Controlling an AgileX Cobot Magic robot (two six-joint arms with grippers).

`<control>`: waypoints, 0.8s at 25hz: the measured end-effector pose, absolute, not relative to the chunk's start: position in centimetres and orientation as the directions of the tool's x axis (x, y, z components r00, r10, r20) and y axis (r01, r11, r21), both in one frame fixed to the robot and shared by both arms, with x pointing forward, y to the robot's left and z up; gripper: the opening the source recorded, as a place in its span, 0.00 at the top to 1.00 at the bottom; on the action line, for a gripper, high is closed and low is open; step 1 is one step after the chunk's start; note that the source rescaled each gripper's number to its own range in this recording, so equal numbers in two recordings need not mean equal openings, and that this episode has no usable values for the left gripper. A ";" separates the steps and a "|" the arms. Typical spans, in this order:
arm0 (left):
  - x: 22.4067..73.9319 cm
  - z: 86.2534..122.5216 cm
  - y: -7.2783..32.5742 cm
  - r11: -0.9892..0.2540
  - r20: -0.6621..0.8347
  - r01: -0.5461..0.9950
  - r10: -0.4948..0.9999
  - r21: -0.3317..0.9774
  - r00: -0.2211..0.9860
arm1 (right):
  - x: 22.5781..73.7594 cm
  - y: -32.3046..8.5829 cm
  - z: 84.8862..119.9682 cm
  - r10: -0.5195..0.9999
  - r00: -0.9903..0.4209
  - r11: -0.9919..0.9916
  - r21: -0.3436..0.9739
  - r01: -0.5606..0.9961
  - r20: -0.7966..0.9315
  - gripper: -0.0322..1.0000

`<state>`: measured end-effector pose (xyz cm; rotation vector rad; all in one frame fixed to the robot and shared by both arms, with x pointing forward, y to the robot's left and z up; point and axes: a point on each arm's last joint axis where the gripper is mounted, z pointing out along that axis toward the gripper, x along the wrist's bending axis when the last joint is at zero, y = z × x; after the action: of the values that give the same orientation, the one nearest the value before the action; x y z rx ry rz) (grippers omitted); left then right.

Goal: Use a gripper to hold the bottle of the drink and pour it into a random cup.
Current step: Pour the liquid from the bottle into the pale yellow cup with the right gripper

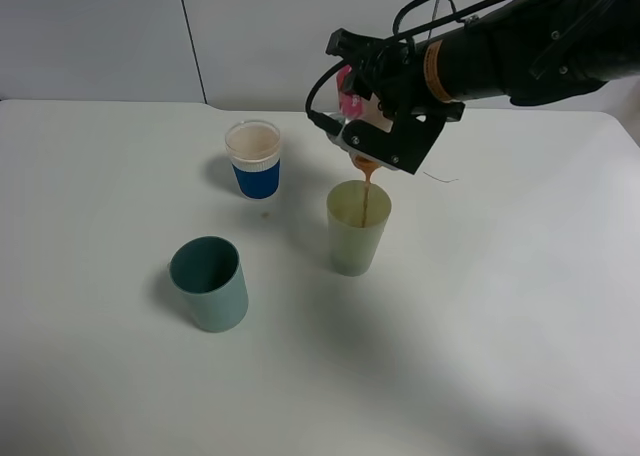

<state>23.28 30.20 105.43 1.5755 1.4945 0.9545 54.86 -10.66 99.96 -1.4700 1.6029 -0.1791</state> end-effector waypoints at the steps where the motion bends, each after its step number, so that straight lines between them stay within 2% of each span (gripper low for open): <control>1: 23.3 105.4 30.2 -0.036 0.021 0.439 0.999 0.898 0.040 | 54.8 -10.6 100.0 -0.846 0.143 0.272 -0.647 -0.712 -0.514 0.97; 20: 23.3 105.4 30.2 -0.036 0.021 0.439 0.999 0.898 0.040 | 54.9 -10.0 100.5 -0.868 0.162 0.253 -0.698 -0.669 -0.470 0.97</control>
<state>23.28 30.20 105.43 1.5755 1.4945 0.9545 54.87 -10.05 100.52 -1.4763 1.5661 -0.2598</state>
